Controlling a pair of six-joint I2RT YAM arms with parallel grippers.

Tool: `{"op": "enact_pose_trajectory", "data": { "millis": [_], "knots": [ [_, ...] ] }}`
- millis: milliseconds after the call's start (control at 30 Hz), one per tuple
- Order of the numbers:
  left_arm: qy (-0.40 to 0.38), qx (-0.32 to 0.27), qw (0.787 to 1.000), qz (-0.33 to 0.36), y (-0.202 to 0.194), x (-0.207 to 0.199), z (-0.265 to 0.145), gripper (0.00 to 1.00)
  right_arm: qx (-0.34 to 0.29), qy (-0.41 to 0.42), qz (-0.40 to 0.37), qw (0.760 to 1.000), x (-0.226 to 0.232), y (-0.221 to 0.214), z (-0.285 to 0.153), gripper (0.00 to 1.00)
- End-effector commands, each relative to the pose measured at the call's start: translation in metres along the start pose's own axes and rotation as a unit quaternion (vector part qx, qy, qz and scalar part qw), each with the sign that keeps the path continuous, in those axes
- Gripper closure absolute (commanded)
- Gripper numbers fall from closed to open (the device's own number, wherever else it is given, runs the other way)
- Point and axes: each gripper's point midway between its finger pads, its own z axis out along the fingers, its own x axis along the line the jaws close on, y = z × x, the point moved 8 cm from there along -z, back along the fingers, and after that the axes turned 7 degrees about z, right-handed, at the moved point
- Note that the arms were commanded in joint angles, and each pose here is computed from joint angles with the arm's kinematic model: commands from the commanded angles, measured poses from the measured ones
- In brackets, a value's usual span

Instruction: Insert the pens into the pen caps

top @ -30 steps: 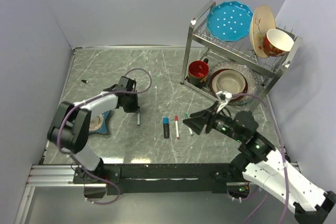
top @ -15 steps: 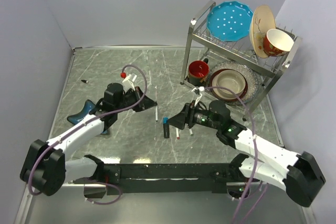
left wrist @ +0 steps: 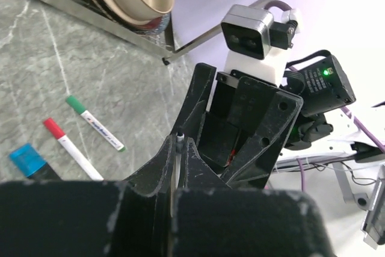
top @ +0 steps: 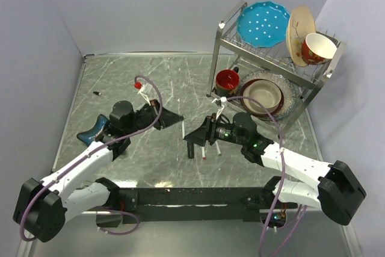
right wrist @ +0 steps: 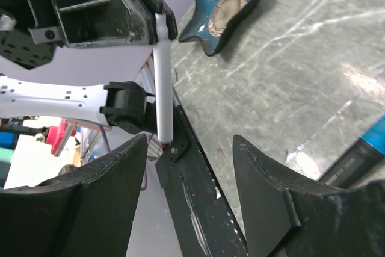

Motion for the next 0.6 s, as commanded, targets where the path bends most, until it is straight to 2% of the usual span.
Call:
{"op": "enact_pose_trajectory", "data": {
  "millis": [0,133,200,300,400,433,533,567],
  "knots": [
    [-0.043,-0.012,0.999,0.008,0.003,-0.015,-0.003,0.99,-0.022,0.058,-0.031,0.998,0.030,0.018,0.008,0.36],
    [-0.050,-0.012,0.999,0.010,0.003,-0.018,-0.002,0.99,-0.017,0.068,-0.031,0.997,0.033,0.018,0.014,0.51],
    [-0.058,-0.013,0.998,0.007,0.004,-0.019,-0.002,0.99,-0.015,0.070,-0.029,0.997,0.034,0.017,0.016,0.54],
    [-0.064,-0.011,0.998,0.007,0.004,-0.022,-0.002,0.99,-0.014,0.077,-0.030,0.996,0.038,0.017,0.017,0.67],
    [-0.064,-0.012,0.998,0.009,0.006,-0.024,-0.002,0.99,-0.022,0.083,-0.034,0.996,0.041,0.017,0.015,0.96],
    [-0.063,-0.011,0.998,0.010,0.007,-0.025,-0.002,0.99,-0.024,0.080,-0.031,0.996,0.039,0.015,0.013,1.00],
    [-0.028,-0.016,0.999,0.016,0.012,-0.025,-0.005,0.53,-0.037,0.076,-0.032,0.996,0.041,0.016,0.007,1.00],
    [-0.014,-0.018,1.000,0.021,0.014,-0.024,-0.005,0.29,-0.039,0.073,-0.032,0.996,0.041,0.016,0.006,1.00]
  ]
}}
